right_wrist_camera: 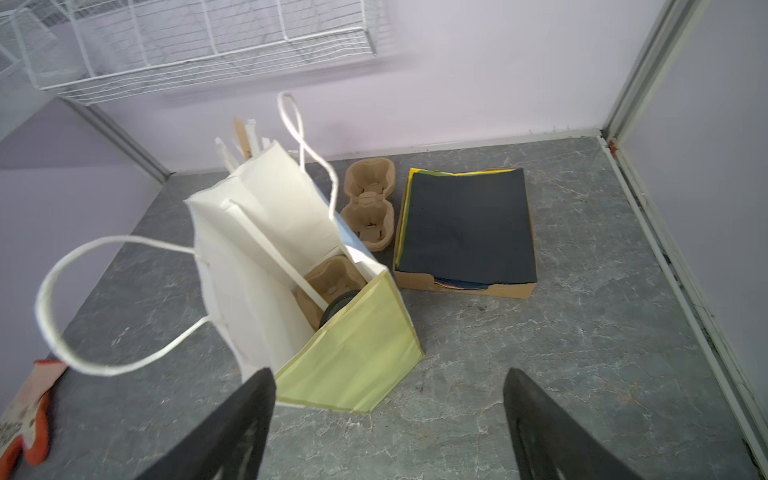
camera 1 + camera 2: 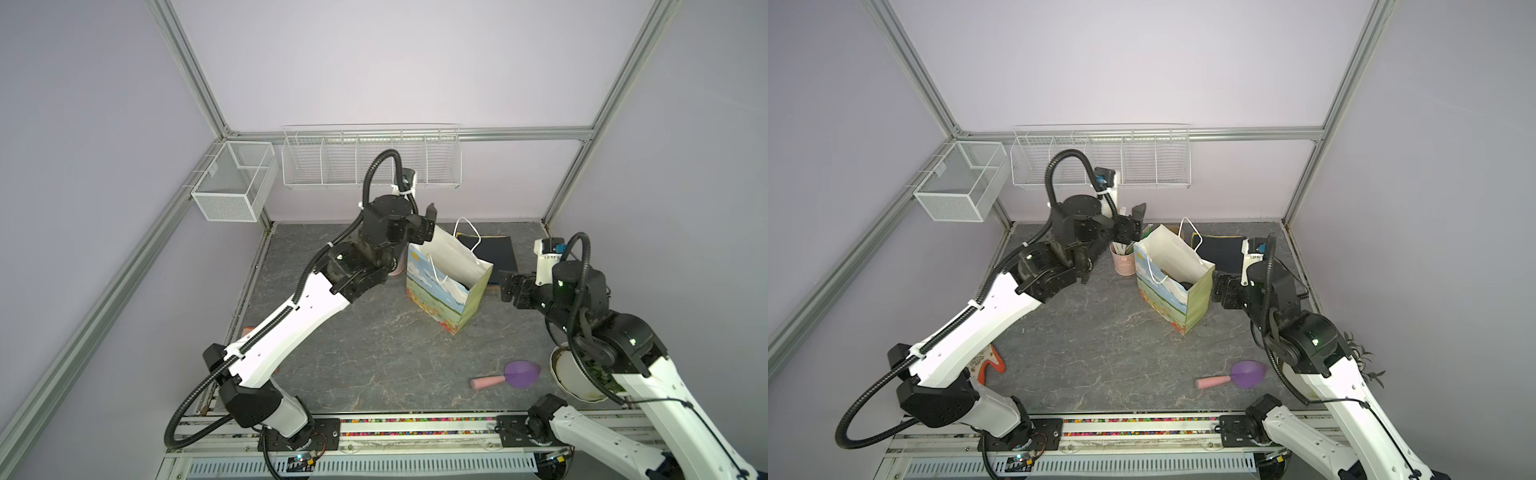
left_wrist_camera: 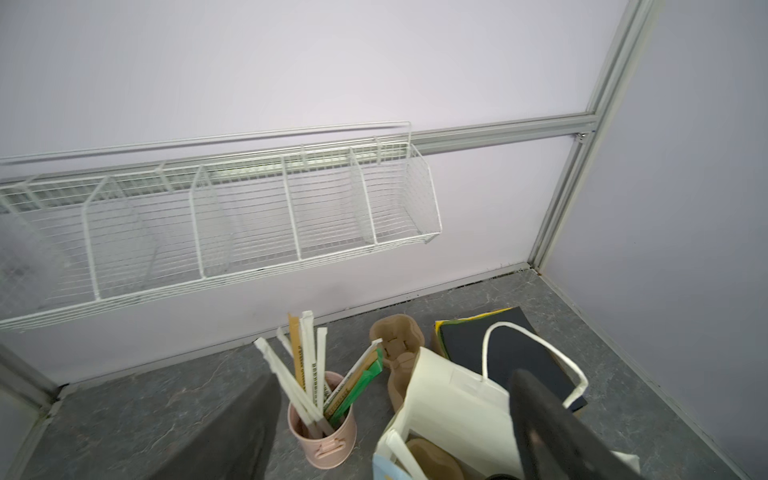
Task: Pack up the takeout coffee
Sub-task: 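Open the left gripper and lift it away from the bag, then reach the right gripper down to the black napkin on the paper box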
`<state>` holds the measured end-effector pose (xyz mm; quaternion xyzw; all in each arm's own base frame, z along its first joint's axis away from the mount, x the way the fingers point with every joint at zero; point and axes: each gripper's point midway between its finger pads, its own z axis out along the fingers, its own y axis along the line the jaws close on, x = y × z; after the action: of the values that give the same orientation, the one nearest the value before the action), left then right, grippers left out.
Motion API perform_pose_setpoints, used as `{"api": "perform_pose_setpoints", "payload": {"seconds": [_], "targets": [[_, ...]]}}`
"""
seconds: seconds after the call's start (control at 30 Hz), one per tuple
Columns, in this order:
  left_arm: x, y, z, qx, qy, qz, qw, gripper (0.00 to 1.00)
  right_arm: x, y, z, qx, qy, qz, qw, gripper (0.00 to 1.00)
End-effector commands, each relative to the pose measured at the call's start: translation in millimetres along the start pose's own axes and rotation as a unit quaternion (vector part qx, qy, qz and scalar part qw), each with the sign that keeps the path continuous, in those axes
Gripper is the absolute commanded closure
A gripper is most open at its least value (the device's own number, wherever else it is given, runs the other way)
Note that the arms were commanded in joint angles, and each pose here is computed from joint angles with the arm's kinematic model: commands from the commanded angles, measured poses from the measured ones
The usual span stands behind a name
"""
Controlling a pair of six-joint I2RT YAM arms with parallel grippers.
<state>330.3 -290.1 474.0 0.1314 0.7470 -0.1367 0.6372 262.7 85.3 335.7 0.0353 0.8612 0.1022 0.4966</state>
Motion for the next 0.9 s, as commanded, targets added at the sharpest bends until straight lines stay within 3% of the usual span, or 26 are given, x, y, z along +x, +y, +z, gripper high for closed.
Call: {"api": "perform_pose_setpoints", "payload": {"seconds": [0.0, 0.13, 0.27, 0.47, 0.67, 0.87], "targets": [[30, 31, -23, -0.031, 0.042, 0.002, 0.999, 0.11, -7, -15, 19, 0.011, 0.011, 0.071, 0.997, 0.12], [54, 78, -43, -0.065, 0.041, -0.023, 0.997, 0.09, -4, -45, 57, 0.035, 0.046, 0.151, 0.987, 0.12], [80, 105, -52, -0.087, 0.044, -0.021, 0.995, 0.08, -2, -62, 91, 0.075, 0.057, 0.184, 0.978, 0.11], [92, 103, -50, -0.077, 0.043, 0.002, 0.996, 0.08, 23, -101, 167, 0.156, 0.11, 0.216, 0.958, 0.11], [104, 104, -54, -0.069, 0.028, -0.009, 0.997, 0.08, 63, -116, 241, 0.194, 0.189, 0.207, 0.94, 0.08], [109, 101, -49, -0.065, 0.035, -0.005, 0.997, 0.08, 80, -115, 289, 0.183, 0.217, 0.19, 0.94, 0.01]]}}
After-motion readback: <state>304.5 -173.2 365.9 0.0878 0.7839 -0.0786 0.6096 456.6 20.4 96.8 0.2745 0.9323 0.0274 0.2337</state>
